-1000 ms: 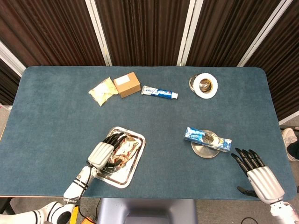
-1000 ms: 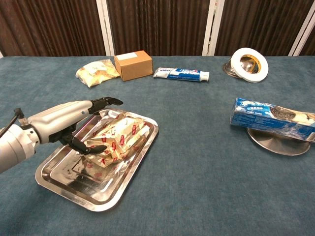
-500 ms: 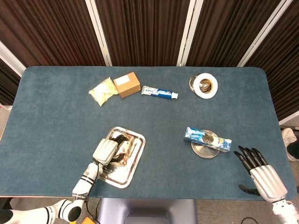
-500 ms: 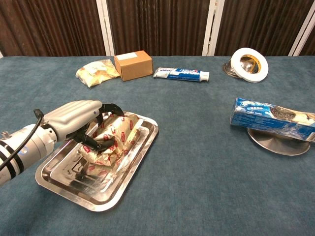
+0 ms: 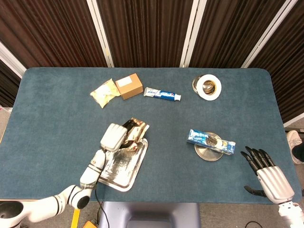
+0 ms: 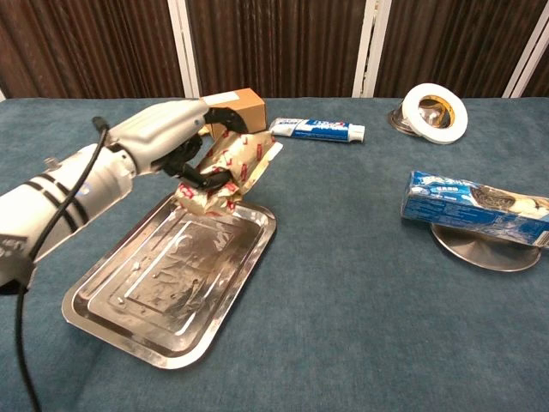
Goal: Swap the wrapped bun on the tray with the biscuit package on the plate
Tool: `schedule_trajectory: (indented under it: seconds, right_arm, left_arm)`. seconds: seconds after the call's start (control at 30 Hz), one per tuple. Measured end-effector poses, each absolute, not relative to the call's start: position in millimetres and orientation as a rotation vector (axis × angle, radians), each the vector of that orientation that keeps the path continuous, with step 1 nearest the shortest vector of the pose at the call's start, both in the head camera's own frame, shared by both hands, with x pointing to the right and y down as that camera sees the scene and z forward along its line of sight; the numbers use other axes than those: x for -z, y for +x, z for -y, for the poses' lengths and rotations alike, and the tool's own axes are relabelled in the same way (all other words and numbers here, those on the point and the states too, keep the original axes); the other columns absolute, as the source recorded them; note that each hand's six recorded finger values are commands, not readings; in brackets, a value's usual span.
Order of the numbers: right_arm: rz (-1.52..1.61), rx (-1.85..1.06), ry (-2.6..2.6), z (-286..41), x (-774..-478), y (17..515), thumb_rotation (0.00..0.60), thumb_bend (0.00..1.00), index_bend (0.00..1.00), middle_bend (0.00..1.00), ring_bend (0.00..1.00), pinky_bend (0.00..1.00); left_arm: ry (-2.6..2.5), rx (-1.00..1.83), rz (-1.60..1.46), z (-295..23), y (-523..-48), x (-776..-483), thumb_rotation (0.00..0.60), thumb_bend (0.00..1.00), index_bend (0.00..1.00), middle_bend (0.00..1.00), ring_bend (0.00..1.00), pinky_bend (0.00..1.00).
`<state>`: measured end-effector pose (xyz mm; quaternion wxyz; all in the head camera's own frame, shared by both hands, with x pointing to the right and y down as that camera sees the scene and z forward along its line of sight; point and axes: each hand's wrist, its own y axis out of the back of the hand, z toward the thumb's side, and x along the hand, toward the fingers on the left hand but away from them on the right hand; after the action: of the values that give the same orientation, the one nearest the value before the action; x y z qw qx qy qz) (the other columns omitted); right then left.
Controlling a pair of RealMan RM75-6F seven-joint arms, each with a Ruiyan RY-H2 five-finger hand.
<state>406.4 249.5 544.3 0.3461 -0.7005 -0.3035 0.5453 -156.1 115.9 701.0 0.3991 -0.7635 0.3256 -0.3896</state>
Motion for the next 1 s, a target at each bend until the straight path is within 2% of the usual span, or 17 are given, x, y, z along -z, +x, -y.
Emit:
schedule_trajectory:
  seconds: [0.13, 0.17, 0.2, 0.23, 0.27, 0.3, 0.33, 0.37, 0.4, 0.47, 0.73, 1.0]
  right_arm:
    - [0.802, -1.448, -1.816, -243.5, -549.7, 411.5, 0.6, 0.2, 0.0, 0.0, 0.0, 0.0]
    - [0.804, -1.457, -1.817, -242.2, -551.4, 412.6, 0.6, 0.2, 0.0, 0.0, 0.0, 0.0]
    - [0.804, -1.465, -1.82, -241.0, -553.1, 413.7, 0.6, 0.2, 0.0, 0.0, 0.0, 0.0]
    - [0.804, -1.476, -1.823, -239.3, -555.4, 415.1, 0.6, 0.2, 0.0, 0.0, 0.0, 0.0]
    - [0.804, -1.482, -1.827, -238.1, -556.9, 415.9, 0.6, 0.2, 0.0, 0.0, 0.0, 0.0]
    - [0.803, -1.487, -1.831, -236.9, -558.2, 416.6, 0.6, 0.2, 0.0, 0.0, 0.0, 0.0]
    - [0.801, -1.491, -1.835, -235.7, -559.7, 417.2, 0.6, 0.2, 0.0, 0.0, 0.0, 0.0]
    - [0.797, -1.494, -1.838, -235.1, -560.9, 417.4, 0.6, 0.2, 0.0, 0.0, 0.0, 0.0]
    - [0.792, -1.497, -1.841, -234.7, -562.0, 417.6, 0.6, 0.2, 0.0, 0.0, 0.0, 0.0]
    - [0.783, -1.504, -1.852, -234.0, -564.6, 417.7, 0.6, 0.2, 0.0, 0.0, 0.0, 0.0]
    - [0.752, -1.477, -1.873, -236.1, -566.0, 411.0, 0.6, 0.2, 0.0, 0.0, 0.0, 0.0]
    - [0.789, -1.419, -1.875, -237.4, -568.5, 398.3, 0.6, 0.2, 0.0, 0.0, 0.0, 0.0]
  left_arm:
    - [-1.927, 0.968, -0.798, -90.5, -128.8, -711.6, 0.6, 0.57, 0.84, 0.76, 0.86, 1.0]
    - [-1.922, 0.966, -0.792, -83.5, -120.3, -715.8, 0.6, 0.56, 0.81, 0.75, 0.85, 1.0]
    - [-1.917, 0.966, -0.79, -78.4, -114.3, -718.9, 0.6, 0.55, 0.75, 0.71, 0.82, 0.99]
    - [-1.912, 0.965, -0.788, -73.7, -108.5, -722.0, 0.6, 0.52, 0.62, 0.61, 0.73, 0.93]
    - [-1.904, 0.967, -0.786, -68.0, -101.7, -726.4, 0.6, 0.5, 0.5, 0.51, 0.64, 0.85]
    - [-1.897, 0.969, -0.783, -64.1, -97.2, -729.7, 0.6, 0.47, 0.28, 0.34, 0.46, 0.68]
    - [-1.89, 0.973, -0.777, -60.7, -93.1, -733.2, 0.6, 0.45, 0.11, 0.17, 0.27, 0.48]
    - [-1.883, 0.979, -0.768, -56.6, -88.0, -737.7, 0.6, 0.43, 0.03, 0.08, 0.14, 0.34]
    - [-1.88, 0.983, -0.762, -54.0, -84.2, -740.8, 0.6, 0.41, 0.0, 0.02, 0.05, 0.22]
    - [-1.885, 0.986, -0.75, -49.9, -75.3, -746.6, 0.6, 0.38, 0.0, 0.0, 0.0, 0.15]
    - [-1.991, 0.972, -0.702, -60.9, -60.6, -760.3, 0.6, 0.34, 0.0, 0.0, 0.0, 0.11]
    - [-2.047, 0.868, -0.733, -77.2, -80.0, -741.0, 0.6, 0.32, 0.0, 0.0, 0.0, 0.11]
